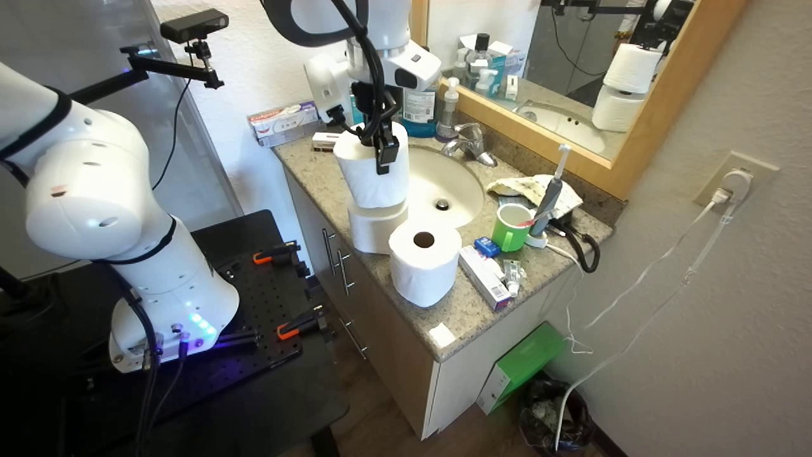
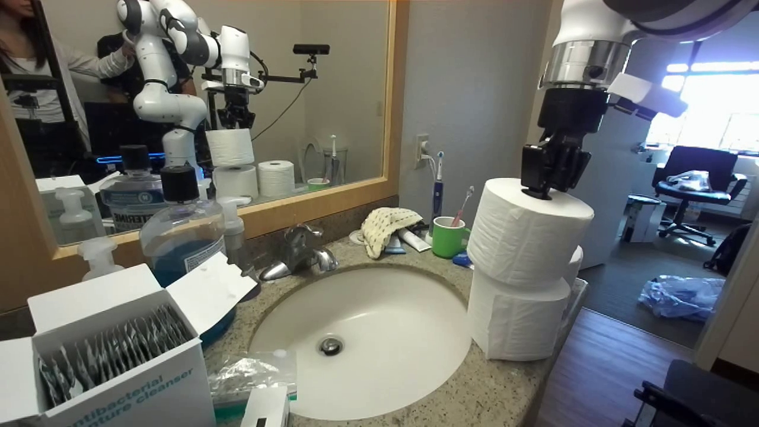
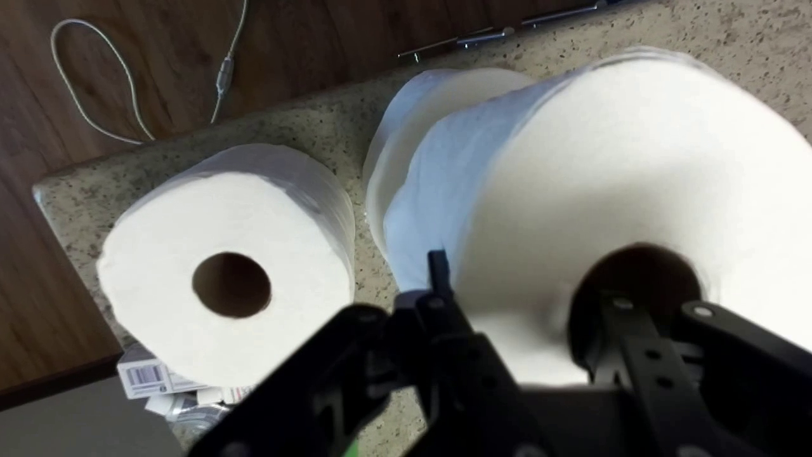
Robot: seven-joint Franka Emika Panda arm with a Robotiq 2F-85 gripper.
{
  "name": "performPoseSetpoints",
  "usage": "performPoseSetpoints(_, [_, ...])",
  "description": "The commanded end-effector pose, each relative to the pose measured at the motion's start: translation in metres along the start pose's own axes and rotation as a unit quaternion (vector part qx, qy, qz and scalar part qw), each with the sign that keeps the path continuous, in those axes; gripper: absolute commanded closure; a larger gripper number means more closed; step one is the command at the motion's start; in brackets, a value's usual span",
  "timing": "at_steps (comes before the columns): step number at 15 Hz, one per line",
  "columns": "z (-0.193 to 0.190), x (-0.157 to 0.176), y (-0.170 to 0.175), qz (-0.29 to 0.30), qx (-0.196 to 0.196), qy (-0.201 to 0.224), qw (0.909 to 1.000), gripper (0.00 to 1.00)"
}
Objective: Stack the tissue rolls together
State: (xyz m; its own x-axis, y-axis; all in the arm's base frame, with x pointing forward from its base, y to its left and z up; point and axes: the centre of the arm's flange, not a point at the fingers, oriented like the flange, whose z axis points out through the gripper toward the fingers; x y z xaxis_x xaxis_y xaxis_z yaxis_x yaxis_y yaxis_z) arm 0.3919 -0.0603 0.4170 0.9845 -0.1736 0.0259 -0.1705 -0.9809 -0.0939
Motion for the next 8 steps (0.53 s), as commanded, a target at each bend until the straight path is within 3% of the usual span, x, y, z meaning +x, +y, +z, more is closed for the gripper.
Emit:
performPoseSetpoints(1, [0.0006,0.0212,0.0020,-0.012,0.010,-0.008,0.9998,0.86])
performPoseSetpoints(8, [0.0103,0.0207,0.0044,-0.014,0.011,-0.013,0.9998,0.86])
